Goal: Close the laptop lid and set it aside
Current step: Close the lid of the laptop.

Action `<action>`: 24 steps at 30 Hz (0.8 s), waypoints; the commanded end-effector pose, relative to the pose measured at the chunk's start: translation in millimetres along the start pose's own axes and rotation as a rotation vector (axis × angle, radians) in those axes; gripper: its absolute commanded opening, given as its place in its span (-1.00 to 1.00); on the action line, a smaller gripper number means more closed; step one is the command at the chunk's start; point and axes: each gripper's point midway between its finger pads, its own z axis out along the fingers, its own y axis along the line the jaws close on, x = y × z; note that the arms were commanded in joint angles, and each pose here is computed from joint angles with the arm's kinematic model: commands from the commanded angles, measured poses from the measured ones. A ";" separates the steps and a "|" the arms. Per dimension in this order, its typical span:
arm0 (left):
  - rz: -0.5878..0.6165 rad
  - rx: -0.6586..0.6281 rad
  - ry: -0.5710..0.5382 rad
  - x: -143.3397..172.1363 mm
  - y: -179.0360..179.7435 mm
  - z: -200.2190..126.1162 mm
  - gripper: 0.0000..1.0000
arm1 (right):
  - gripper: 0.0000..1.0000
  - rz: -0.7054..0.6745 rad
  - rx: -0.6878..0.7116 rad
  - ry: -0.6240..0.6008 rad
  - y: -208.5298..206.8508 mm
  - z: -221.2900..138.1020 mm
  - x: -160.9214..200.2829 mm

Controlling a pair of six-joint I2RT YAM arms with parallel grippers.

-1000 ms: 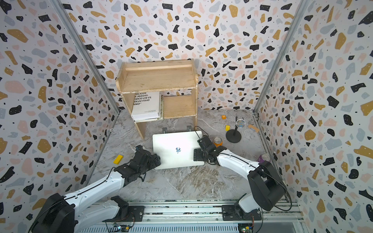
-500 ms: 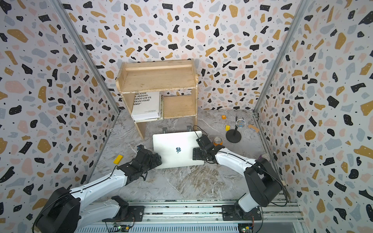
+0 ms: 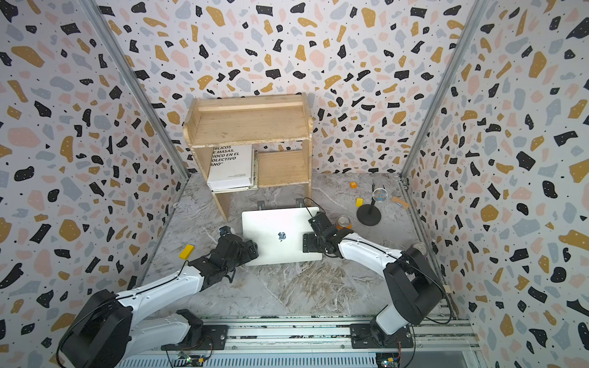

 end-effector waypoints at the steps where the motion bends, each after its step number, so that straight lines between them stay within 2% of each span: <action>1: 0.046 -0.023 -0.057 -13.3 0.5 3.1 1.00 | 0.69 -0.020 0.000 -0.061 6.6 -2.0 -21.1; 14: 0.059 0.024 -0.156 -47.4 -26.0 1.4 1.00 | 0.72 -0.057 -0.009 -0.101 15.4 -8.2 -38.9; 24: 0.082 0.078 -0.162 -62.1 -51.5 5.0 1.00 | 0.73 -0.068 -0.021 -0.107 26.7 -9.6 -54.0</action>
